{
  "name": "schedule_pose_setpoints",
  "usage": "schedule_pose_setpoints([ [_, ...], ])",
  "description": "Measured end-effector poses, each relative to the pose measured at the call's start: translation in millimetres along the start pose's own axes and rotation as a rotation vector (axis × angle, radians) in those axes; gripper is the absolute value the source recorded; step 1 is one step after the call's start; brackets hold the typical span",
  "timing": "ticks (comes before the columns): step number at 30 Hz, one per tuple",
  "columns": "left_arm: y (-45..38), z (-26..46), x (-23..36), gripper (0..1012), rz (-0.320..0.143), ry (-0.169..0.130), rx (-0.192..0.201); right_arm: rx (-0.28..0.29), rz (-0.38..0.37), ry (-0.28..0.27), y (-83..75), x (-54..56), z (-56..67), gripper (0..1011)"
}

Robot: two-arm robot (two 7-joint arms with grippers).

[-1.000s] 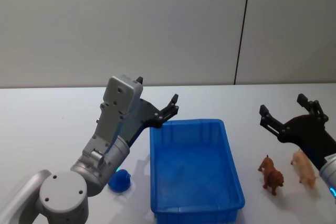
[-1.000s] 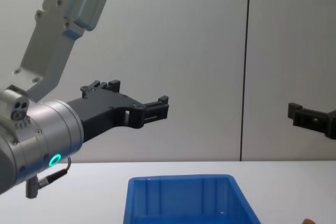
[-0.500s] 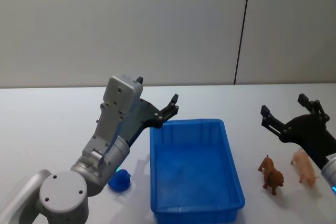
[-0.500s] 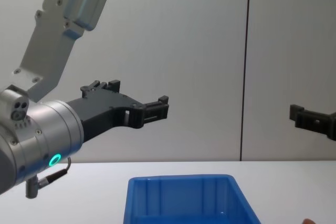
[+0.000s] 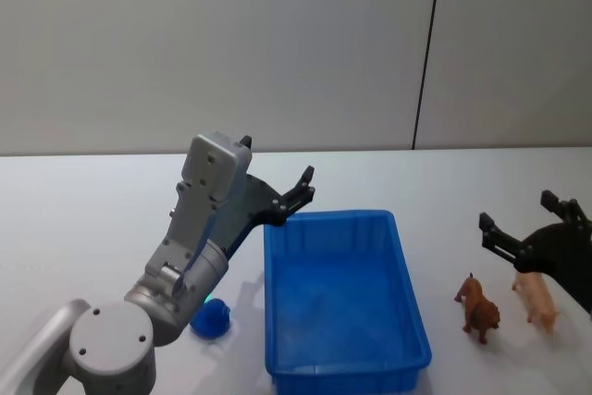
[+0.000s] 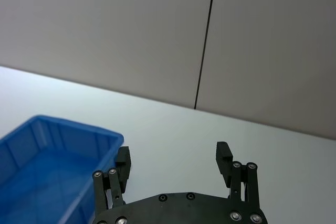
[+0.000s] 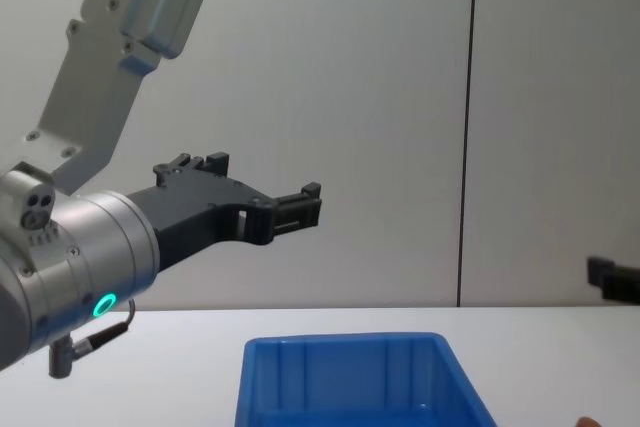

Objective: Pick up the two dolls from the table and place them into the box.

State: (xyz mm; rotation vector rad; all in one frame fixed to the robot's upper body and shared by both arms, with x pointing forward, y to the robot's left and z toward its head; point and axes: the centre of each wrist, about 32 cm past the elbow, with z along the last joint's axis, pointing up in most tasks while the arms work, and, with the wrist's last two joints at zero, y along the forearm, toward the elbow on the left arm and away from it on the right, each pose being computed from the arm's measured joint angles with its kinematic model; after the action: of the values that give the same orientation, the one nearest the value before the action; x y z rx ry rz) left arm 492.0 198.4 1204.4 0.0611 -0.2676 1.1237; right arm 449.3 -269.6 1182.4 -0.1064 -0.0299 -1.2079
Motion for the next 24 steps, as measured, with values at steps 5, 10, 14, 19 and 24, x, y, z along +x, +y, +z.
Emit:
schedule_pose_setpoints([
  [5, 0.0, 0.0, 0.0, 1001, 0.0, 0.0, 0.0, -0.064, 0.001, -0.004, -3.8, 8.7, -4.9, 1001],
  [10, 0.0, 0.0, 0.0, 1001, 0.0, 0.0, 0.0, -0.12, -0.001, -0.003, -6.5, 15.0, -10.1, 1001],
  [14, 0.0, 0.0, 0.0, 1001, 0.0, 0.0, 0.0, -0.174, -0.004, 0.001, -8.2, 20.5, -15.6, 1001],
  [19, 0.0, 0.0, 0.0, 1001, 0.0, 0.0, 0.0, -0.226, -0.005, 0.01, -8.9, 24.7, -22.0, 1001],
  [24, 0.0, 0.0, 0.0, 1001, 0.0, 0.0, 0.0, -0.276, -0.005, 0.022, -8.2, 28.6, -29.4, 1001],
])
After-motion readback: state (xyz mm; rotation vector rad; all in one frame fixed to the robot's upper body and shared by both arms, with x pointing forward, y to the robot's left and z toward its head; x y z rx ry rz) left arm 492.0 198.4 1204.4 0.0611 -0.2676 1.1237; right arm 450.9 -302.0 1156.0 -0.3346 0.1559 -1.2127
